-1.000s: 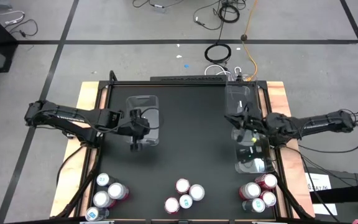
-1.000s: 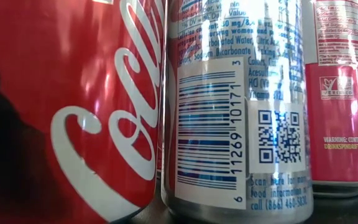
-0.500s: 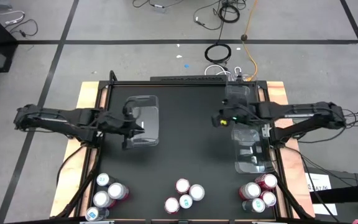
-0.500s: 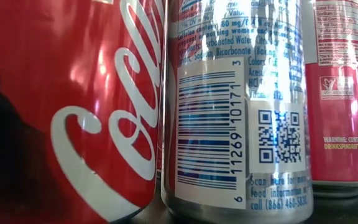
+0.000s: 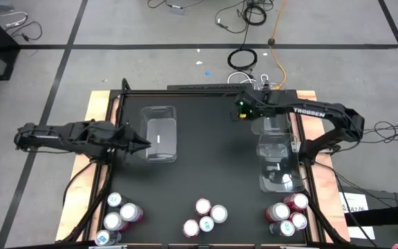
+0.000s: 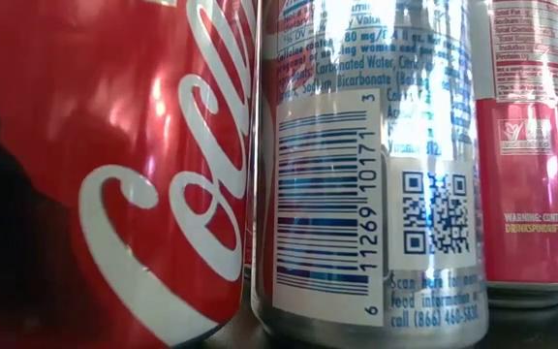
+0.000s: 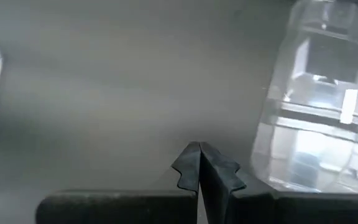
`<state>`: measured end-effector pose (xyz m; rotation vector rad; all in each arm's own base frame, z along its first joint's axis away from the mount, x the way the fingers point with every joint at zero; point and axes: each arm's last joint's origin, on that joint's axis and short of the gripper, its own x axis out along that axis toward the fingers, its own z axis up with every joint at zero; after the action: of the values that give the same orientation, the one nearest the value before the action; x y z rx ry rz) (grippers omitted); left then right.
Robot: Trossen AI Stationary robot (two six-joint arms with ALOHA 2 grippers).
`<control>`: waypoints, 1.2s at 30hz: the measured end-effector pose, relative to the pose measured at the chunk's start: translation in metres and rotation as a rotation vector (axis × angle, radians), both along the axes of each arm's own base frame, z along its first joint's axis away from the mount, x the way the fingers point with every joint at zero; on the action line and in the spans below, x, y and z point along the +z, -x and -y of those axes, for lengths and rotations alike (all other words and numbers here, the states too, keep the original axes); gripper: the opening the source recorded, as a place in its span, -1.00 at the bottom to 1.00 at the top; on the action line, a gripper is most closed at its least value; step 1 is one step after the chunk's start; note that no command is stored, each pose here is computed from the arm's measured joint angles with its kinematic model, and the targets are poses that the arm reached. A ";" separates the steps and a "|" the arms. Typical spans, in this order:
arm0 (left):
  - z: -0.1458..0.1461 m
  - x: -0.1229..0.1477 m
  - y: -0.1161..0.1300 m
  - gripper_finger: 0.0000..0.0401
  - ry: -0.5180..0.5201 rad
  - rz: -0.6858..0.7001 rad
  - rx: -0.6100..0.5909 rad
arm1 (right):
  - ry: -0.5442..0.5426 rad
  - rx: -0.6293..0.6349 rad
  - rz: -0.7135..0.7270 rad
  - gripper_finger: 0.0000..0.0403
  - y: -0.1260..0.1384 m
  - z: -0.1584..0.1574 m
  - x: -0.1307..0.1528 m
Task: Sort soda cans
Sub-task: Move the top transparent bin to the right side of the left transparent bin
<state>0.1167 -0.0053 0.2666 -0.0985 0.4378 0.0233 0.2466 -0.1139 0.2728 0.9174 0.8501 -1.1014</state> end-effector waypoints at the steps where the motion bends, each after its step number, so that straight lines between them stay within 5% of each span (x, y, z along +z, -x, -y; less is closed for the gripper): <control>1: 0.000 -0.001 0.002 -0.73 0.000 0.005 -0.001 | -0.004 -0.017 -0.011 -0.99 0.002 0.004 -0.001; 19: 0.000 -0.003 0.007 -0.73 -0.002 -0.009 -0.001 | -0.006 -0.108 -0.108 -0.56 0.029 0.039 -0.019; 36: 0.000 -0.003 0.007 -0.73 -0.007 -0.007 -0.003 | -0.075 -0.120 -0.074 -0.54 0.037 0.034 -0.066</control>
<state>0.1097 -0.0049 0.2638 -0.0910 0.4450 0.0223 0.2096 -0.1481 0.2065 1.0055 0.9116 -1.2204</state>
